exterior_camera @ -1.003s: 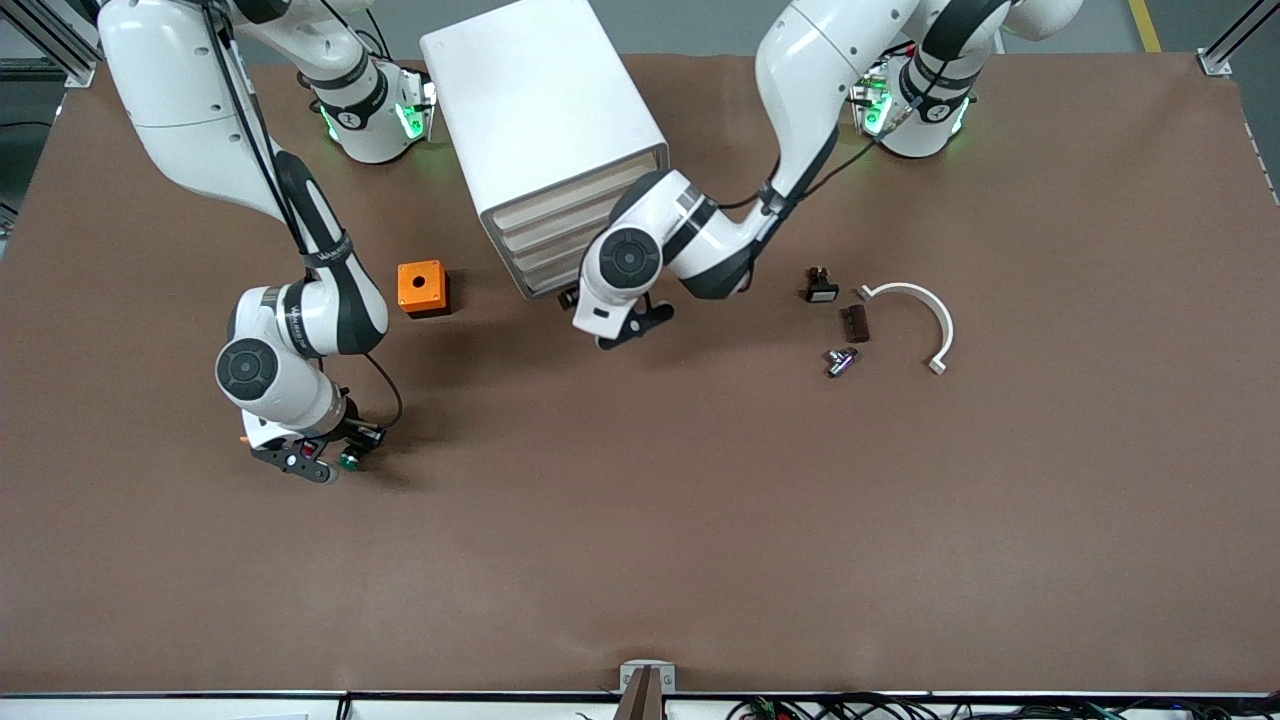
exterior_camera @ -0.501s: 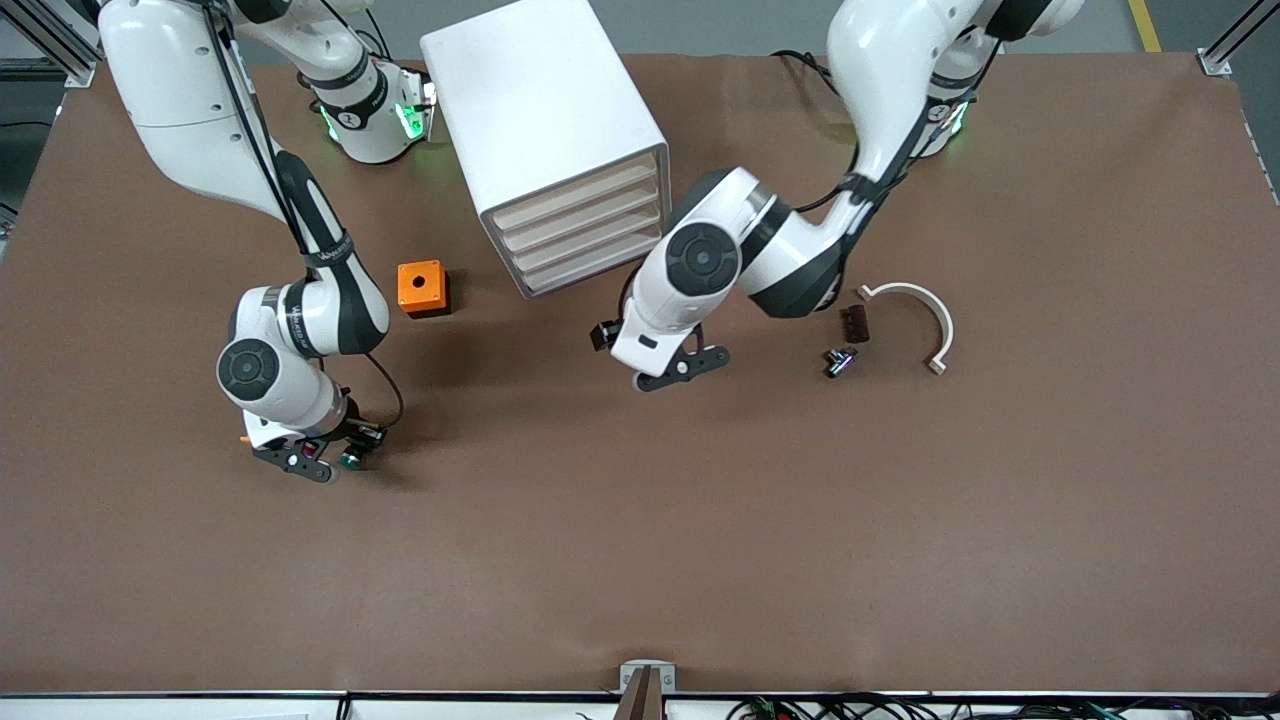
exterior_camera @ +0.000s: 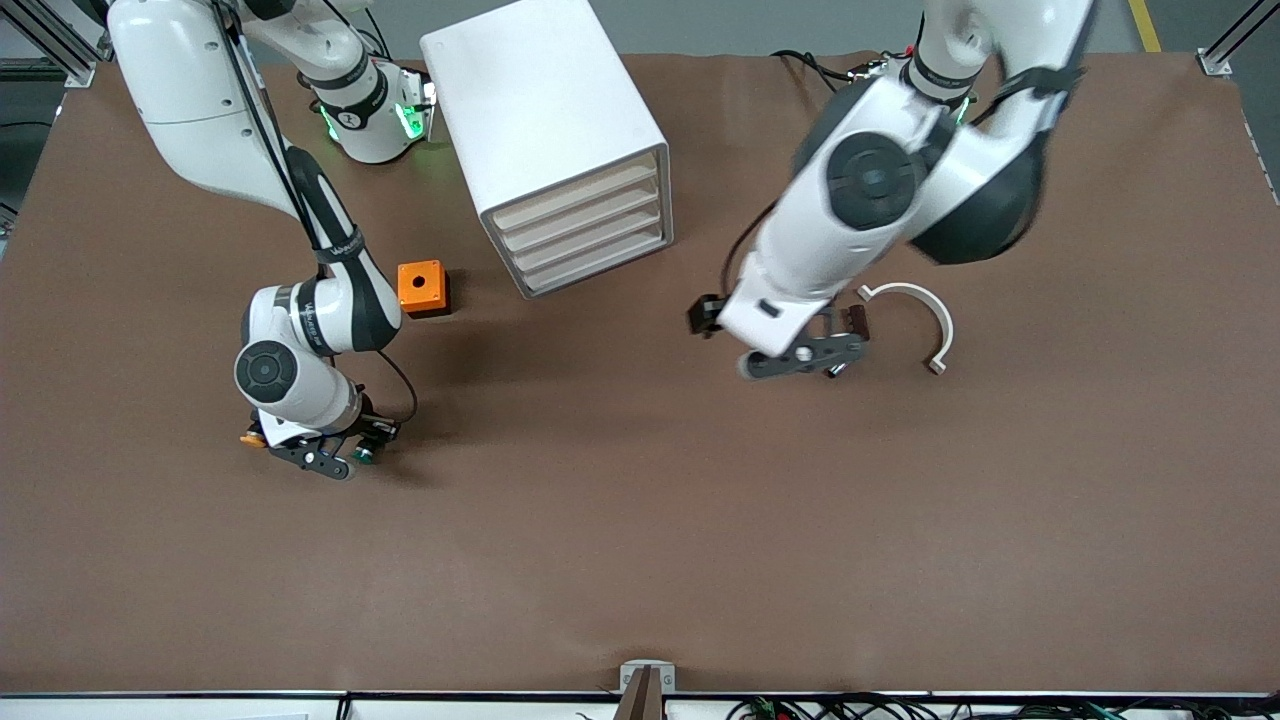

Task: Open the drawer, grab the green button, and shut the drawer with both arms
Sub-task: 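Open the right gripper while the left gripper returns to rest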

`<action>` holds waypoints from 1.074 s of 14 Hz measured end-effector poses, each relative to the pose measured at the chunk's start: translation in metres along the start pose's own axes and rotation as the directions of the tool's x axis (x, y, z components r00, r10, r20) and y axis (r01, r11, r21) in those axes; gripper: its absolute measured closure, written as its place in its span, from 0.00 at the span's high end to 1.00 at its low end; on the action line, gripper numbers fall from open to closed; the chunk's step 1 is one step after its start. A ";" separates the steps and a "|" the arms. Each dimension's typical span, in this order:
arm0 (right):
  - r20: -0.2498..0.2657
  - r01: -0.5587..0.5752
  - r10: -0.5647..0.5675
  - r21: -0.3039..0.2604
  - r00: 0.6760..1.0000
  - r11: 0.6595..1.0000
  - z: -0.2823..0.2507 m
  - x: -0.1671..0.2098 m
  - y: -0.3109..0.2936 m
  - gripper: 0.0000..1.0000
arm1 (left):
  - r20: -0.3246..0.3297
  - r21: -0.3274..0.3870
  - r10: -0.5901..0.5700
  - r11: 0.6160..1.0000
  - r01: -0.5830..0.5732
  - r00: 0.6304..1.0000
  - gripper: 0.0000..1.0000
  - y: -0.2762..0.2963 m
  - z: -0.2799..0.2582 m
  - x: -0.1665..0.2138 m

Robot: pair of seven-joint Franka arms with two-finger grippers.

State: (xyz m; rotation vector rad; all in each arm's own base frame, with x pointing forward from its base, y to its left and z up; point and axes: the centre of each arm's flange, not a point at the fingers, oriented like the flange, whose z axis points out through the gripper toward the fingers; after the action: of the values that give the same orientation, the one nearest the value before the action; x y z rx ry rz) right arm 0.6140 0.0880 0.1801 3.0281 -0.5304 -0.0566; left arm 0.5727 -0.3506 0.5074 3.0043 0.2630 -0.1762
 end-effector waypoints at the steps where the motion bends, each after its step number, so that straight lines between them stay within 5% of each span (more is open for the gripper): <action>1: 0.000 0.001 -0.001 0.000 1.000 1.000 0.000 0.000 0.000 0.41 | 0.010 0.012 0.023 1.000 -0.023 1.000 1.00 -0.024 -0.018 0.006; 9: 0.000 0.014 -0.014 -0.002 1.000 1.000 0.001 0.010 0.020 0.41 | 0.169 0.011 0.287 0.956 -0.293 0.943 1.00 -0.234 -0.116 0.020; 12: 0.000 0.014 -0.014 -0.001 1.000 1.000 0.001 0.010 0.019 0.41 | 0.148 -0.015 0.377 0.925 -0.379 0.915 1.00 -0.311 -0.136 0.019; 15: -0.001 0.016 -0.016 0.000 1.000 1.000 0.001 0.010 0.019 0.41 | 0.111 -0.025 0.362 0.932 -0.362 0.925 1.00 -0.367 -0.149 0.015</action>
State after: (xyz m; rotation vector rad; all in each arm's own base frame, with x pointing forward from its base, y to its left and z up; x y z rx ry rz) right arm 0.6169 0.0672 0.1801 3.0320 -0.5066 -0.0566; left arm 0.5373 0.0302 0.6123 2.9563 -0.3029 -0.3074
